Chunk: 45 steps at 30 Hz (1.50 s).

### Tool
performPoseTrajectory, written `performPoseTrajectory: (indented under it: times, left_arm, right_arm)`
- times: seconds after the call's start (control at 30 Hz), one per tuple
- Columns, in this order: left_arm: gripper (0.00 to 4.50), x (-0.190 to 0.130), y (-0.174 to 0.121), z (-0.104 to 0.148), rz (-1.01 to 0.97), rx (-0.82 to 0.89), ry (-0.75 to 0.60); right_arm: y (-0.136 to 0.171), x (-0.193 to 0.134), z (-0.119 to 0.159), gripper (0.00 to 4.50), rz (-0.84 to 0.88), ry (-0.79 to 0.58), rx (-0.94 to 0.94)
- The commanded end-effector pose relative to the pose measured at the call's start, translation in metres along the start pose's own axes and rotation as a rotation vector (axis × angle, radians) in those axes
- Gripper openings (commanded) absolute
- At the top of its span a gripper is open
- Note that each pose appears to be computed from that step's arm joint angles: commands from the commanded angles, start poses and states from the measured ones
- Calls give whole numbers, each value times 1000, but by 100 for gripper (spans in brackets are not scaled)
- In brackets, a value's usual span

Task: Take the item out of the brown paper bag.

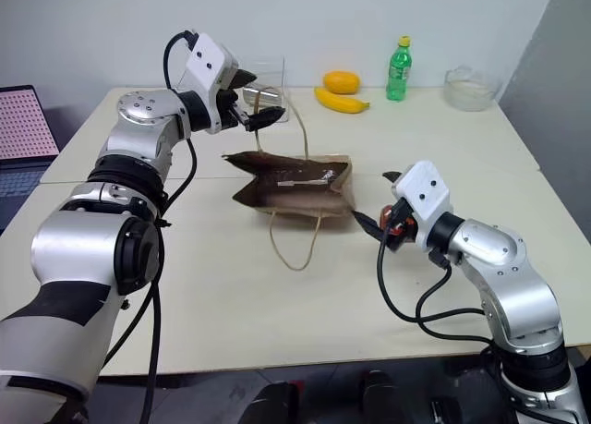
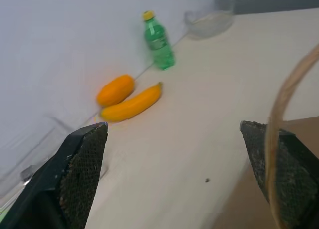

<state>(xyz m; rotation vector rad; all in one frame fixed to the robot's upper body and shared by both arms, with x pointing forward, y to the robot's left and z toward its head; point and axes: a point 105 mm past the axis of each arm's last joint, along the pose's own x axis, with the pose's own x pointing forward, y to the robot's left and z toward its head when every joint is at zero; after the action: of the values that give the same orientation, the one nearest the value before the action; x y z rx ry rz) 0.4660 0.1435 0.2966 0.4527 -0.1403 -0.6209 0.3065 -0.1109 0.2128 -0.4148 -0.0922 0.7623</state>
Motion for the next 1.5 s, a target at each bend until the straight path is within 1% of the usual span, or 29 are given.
performPoseTrajectory:
  times: [0.03,0.13,0.23,0.37,0.43,0.5,0.53,0.57,0.6,0.7,0.8,0.9,1.0,1.03,1.13,1.2,1.3,1.37,1.43,1.5]
  left_arm:
    - [447,5,9,24,71,-49,-36]
    - [447,6,9,25,68,-75,-35]
    - [447,3,8,17,47,-90,-12]
    - [447,-9,2,3,-85,-87,32]
    - [447,-26,-4,-8,-235,-117,80]
    - [447,-44,-12,-23,-384,-69,149]
    - [447,-45,-8,-33,-350,43,197]
    - [447,-43,-4,-37,-294,153,216]
    - [447,-38,-3,-34,-254,200,177]
    - [447,-28,-12,-13,-266,122,20]
    - [447,-29,-12,-2,-270,99,-53]
    - [447,-39,-1,5,-252,18,-106]
    - [447,-57,18,-4,-168,-67,-126]
    - [447,-64,22,-10,-134,-80,-127]
    - [447,-85,25,-29,-39,-81,-100]
    - [447,-104,12,-40,9,-77,-94]
    - [447,-128,-24,-54,81,-137,-91]
    - [447,-136,-43,-61,108,-150,-78]
    - [447,-142,-68,-75,150,-212,-48]
    - [447,-147,-84,-83,206,-248,-45]
  right_arm:
    - [-1,2,13,450,43,-36,-43]
    - [-1,3,15,450,53,-40,-41]
    - [1,4,15,450,66,-38,-35]
    - [5,4,15,450,84,-34,-19]
    - [11,2,13,450,106,-30,5]
    - [16,1,11,450,130,-25,19]
    - [15,1,10,450,122,-28,22]
    - [13,1,10,450,109,-33,17]
    - [11,2,11,450,96,-37,9]
    - [8,5,12,450,79,-44,-10]
    - [8,7,14,450,81,-59,-14]
    - [11,7,18,450,88,-82,-2]
    - [13,2,19,450,68,-116,9]
    - [14,0,18,450,50,-129,10]
    - [19,-5,15,450,14,-153,40]
    - [24,-9,13,450,-17,-187,64]
    - [30,-13,1,450,-79,-196,110]
    - [31,-15,-6,450,-118,-204,118]
    - [30,-16,-15,450,-177,-206,156]
    - [28,-15,-22,450,-222,-208,179]
